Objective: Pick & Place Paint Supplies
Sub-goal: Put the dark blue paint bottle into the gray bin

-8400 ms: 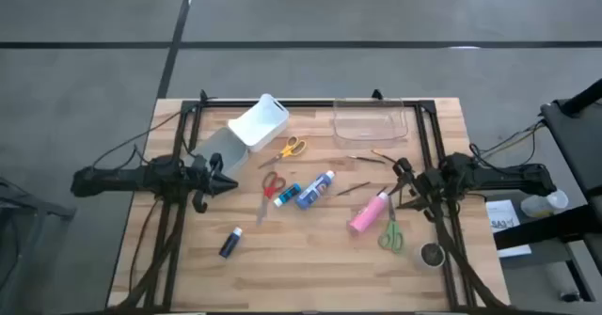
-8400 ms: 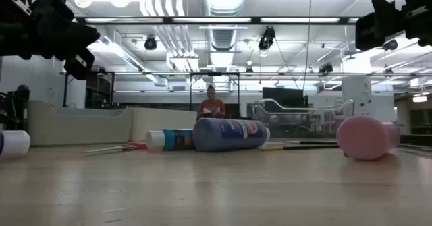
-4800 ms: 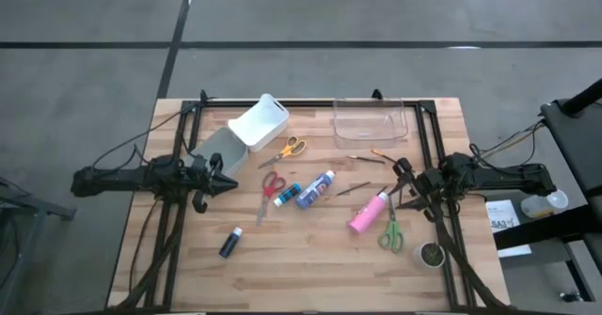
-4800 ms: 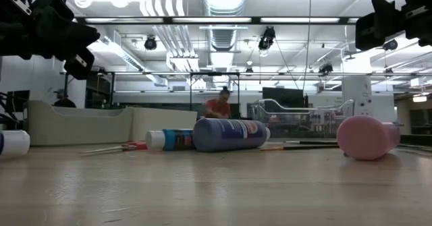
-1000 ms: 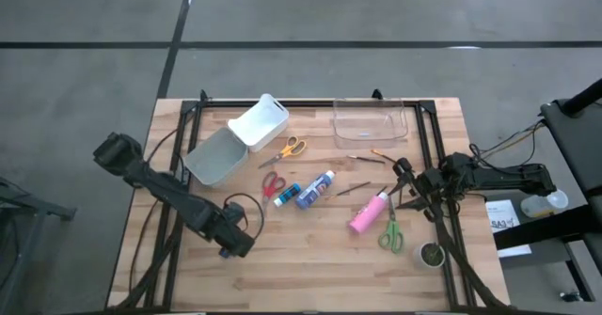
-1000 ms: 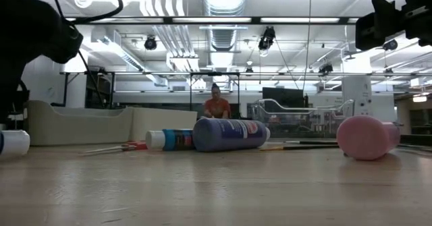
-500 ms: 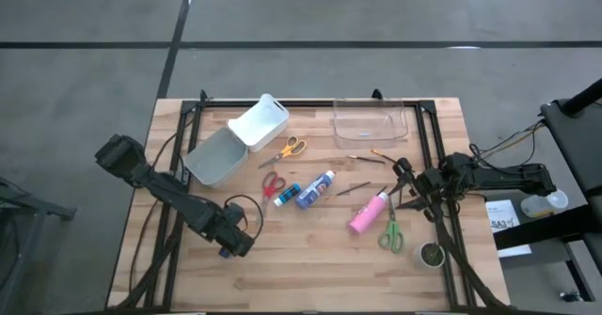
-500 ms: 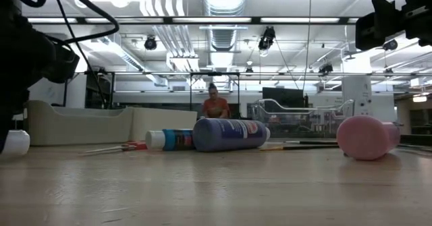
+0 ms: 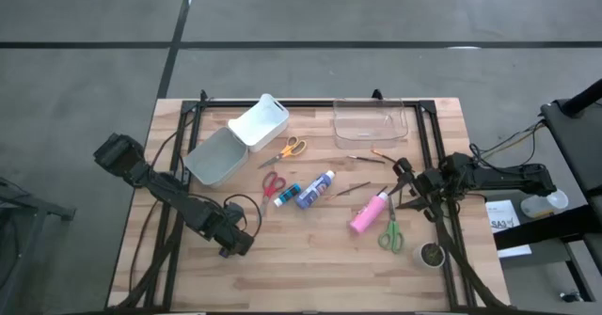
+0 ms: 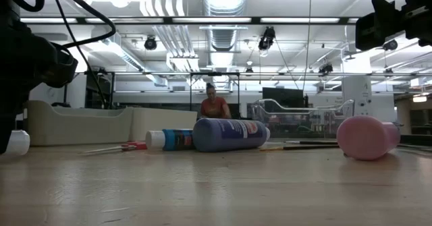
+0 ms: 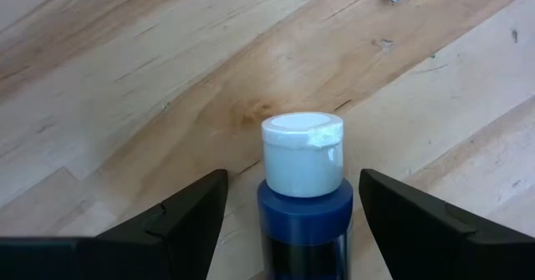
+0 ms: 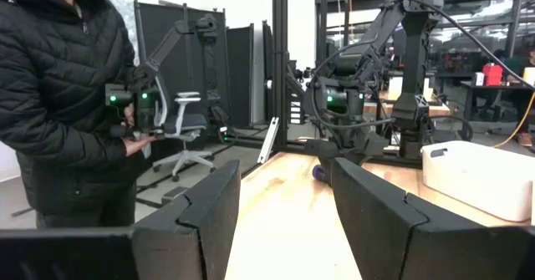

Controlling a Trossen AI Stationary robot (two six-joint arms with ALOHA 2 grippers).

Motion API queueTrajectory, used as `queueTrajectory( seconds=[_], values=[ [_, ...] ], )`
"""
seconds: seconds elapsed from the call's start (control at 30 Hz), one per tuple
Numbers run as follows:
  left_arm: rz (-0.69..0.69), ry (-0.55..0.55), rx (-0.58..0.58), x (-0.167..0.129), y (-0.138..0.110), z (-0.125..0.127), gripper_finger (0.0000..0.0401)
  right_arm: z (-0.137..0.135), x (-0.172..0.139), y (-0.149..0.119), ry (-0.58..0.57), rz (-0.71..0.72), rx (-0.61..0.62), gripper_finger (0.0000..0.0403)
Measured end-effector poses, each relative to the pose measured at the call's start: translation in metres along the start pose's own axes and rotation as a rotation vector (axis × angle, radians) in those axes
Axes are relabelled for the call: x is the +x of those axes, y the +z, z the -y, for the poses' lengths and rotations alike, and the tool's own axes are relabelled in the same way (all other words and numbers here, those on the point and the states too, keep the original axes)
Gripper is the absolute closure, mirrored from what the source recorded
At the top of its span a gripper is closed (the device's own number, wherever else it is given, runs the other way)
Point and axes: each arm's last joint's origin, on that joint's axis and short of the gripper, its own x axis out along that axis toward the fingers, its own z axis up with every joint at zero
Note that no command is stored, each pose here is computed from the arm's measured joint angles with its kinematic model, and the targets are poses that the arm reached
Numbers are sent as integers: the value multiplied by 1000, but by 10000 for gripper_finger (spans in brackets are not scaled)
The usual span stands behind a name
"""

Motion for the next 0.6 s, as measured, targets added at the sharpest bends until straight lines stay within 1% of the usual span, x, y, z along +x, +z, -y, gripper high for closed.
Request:
queueTrajectory(
  seconds=[0.1, 0.2, 0.5, 0.6],
  values=[
    [0, 0, -2, 0, 0, 0, 119, 0, 0, 0, 0, 0, 0, 215],
    [-1, 1, -2, 0, 0, 0, 135, 0, 0, 0, 0, 0, 0, 215],
    [-1, 13, -13, 0, 0, -2, 228, 0, 0, 0, 0, 0, 0, 215],
    [-2, 10, -14, 0, 0, -2, 249, 0, 0, 0, 0, 0, 0, 215]
  ],
)
